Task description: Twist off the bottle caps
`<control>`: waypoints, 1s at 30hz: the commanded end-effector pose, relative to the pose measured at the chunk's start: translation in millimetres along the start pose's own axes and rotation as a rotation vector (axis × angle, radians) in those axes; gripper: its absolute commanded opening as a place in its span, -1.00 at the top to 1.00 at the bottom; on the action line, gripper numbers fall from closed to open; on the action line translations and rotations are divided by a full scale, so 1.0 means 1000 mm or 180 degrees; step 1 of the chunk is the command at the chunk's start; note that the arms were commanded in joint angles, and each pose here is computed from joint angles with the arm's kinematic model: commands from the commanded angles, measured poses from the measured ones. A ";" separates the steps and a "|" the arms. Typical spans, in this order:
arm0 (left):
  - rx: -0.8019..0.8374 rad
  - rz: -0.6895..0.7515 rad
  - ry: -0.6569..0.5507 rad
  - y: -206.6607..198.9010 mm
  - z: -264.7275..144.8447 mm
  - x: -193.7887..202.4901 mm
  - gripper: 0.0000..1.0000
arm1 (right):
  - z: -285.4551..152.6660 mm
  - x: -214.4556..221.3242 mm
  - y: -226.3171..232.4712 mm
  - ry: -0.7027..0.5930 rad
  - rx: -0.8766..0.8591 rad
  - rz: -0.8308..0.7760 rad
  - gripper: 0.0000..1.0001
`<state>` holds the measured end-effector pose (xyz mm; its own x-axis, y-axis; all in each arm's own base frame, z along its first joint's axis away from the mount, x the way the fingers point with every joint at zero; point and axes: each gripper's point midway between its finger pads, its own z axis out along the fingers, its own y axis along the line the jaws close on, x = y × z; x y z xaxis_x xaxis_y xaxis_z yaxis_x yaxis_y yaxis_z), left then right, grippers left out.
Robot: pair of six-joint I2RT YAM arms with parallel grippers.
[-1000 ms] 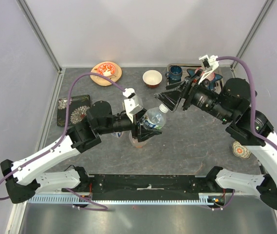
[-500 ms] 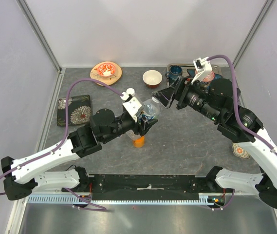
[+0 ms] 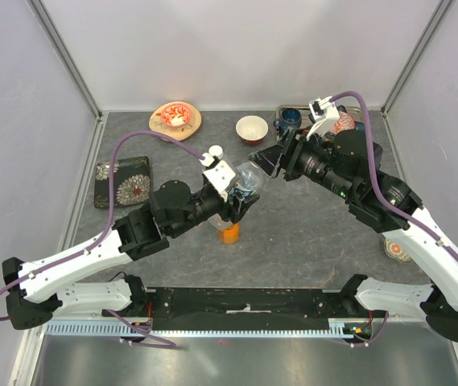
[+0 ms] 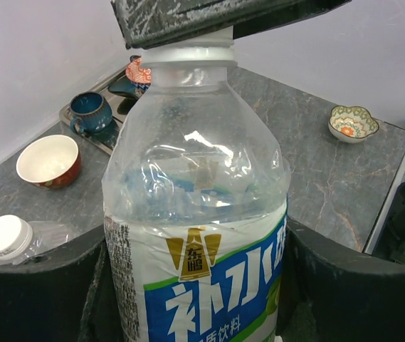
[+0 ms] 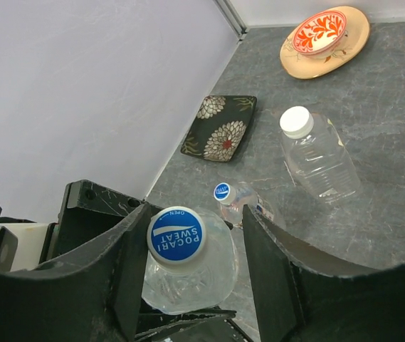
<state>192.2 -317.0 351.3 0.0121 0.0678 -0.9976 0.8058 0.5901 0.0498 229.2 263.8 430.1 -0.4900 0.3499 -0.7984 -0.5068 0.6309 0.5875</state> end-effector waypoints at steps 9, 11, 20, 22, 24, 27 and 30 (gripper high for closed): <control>-0.0069 0.0092 -0.0133 0.003 0.002 -0.011 0.40 | 0.000 0.000 0.004 -0.0064 -0.0095 0.0038 0.47; -0.0084 0.0084 -0.0141 0.004 0.002 -0.012 0.40 | 0.001 0.003 0.004 -0.0028 -0.0111 0.0046 0.77; 0.0433 -0.0013 -0.0367 -0.021 -0.014 -0.033 0.41 | -0.013 0.020 0.029 0.0243 -0.0690 -0.0368 1.00; 0.1095 -0.0093 -0.0471 -0.050 -0.027 -0.047 0.42 | -0.026 0.019 0.047 0.0294 -0.1036 -0.0613 1.00; 0.1898 -0.0304 -0.0471 -0.083 -0.050 -0.056 0.43 | -0.038 0.023 0.063 0.0399 -0.1363 -0.0783 1.00; 0.2689 -0.0526 -0.0524 -0.100 -0.076 -0.077 0.44 | -0.053 0.024 0.078 0.0447 -0.1716 -0.1045 1.00; 0.3203 -0.0642 -0.0536 -0.108 -0.094 -0.085 0.44 | -0.067 0.029 0.089 0.0457 -0.2066 -0.1294 1.00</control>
<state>129.4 -323.4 379.5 -0.1170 -0.0412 -0.9923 0.9842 0.1291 -0.1214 162.1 276.4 466.9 -0.3472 0.1640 -0.9233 -0.8514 0.3577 0.3837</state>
